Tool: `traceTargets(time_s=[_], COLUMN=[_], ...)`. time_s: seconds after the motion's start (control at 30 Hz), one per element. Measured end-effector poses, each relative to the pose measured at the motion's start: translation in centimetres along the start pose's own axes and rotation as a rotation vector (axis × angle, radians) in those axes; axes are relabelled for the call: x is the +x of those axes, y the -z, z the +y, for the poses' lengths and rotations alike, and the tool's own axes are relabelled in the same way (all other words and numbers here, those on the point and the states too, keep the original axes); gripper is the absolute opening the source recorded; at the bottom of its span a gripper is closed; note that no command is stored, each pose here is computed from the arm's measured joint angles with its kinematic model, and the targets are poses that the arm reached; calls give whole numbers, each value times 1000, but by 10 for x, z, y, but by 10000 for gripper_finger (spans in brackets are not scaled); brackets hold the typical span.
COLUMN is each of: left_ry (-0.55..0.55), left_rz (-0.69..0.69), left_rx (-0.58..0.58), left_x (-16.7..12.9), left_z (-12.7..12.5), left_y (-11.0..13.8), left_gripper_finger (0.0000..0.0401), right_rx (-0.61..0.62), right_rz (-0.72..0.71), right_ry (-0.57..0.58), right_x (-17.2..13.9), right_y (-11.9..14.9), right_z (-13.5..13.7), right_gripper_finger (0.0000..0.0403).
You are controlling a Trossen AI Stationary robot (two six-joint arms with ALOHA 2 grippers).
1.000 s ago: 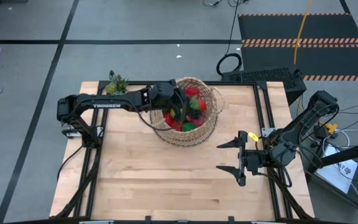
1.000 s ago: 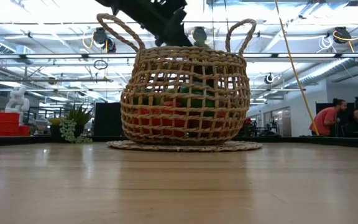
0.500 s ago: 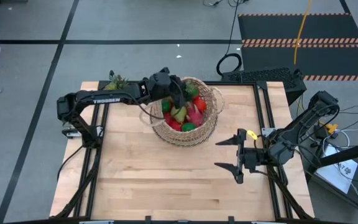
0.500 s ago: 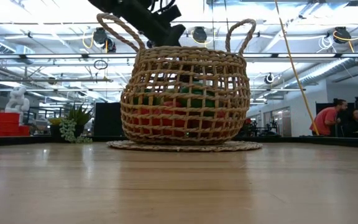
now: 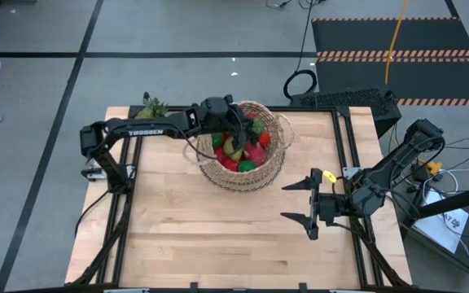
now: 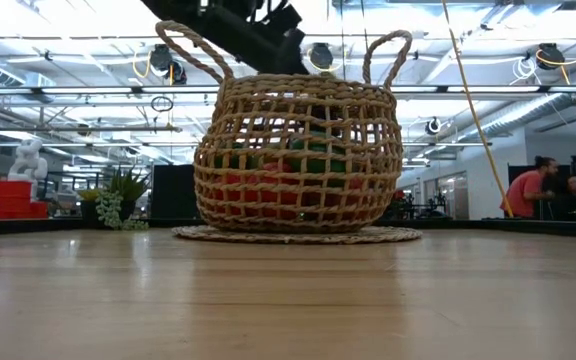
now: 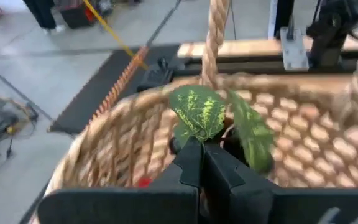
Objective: Build produce basket
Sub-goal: Put the grapes into the basket
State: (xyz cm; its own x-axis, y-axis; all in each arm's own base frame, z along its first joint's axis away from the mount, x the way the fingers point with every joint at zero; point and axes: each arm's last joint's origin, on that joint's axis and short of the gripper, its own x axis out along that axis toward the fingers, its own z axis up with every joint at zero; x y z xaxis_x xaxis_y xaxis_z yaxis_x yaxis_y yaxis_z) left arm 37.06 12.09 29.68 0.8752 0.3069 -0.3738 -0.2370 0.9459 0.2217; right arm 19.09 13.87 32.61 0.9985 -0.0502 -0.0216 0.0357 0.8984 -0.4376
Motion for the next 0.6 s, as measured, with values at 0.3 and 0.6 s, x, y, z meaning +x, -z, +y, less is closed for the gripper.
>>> traceTargets(time_s=[0.3, 0.6], left_ry=[5, 38], left_rz=[-43, -172], left_rx=[-2, -1], left_x=[25, 24], left_z=[-7, -11], left_y=[10, -3], left_gripper_finger=[8, 9], right_rx=[-17, -32], right_rz=[8, 7], right_ry=[1, 1], right_x=[0, 0], right_y=[1, 1], right_z=[0, 0], right_gripper_finger=[320, 320])
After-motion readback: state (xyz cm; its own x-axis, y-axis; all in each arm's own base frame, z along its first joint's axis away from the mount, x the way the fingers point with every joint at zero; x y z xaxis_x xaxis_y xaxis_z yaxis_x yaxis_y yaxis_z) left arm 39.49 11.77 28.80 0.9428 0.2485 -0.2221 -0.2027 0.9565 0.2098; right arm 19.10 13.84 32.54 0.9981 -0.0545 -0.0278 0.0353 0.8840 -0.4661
